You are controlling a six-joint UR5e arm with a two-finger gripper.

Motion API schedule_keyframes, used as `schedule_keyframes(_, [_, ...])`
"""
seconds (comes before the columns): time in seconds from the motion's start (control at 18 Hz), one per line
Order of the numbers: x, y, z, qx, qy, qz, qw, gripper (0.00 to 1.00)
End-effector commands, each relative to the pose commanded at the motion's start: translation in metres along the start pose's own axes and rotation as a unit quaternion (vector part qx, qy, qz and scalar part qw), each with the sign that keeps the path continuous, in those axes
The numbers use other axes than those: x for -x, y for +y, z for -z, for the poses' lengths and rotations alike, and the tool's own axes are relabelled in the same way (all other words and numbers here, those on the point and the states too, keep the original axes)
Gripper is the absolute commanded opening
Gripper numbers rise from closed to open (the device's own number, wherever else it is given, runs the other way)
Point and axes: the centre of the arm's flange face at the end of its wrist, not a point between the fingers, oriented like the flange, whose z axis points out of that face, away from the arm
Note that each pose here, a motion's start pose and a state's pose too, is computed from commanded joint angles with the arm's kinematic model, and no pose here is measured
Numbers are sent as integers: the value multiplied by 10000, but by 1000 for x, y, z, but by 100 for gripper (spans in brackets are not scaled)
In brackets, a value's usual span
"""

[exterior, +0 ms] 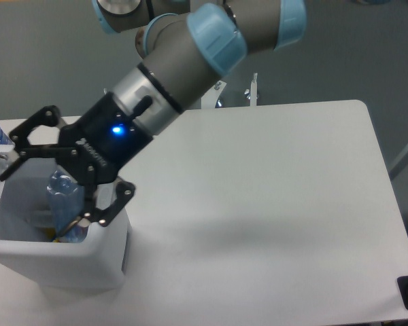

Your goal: Place the trash in the trash can

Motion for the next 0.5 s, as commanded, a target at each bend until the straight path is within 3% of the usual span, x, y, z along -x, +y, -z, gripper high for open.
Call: schedule_keyframes(0.5, [139, 17, 74, -306, -653, 468, 9963, 100])
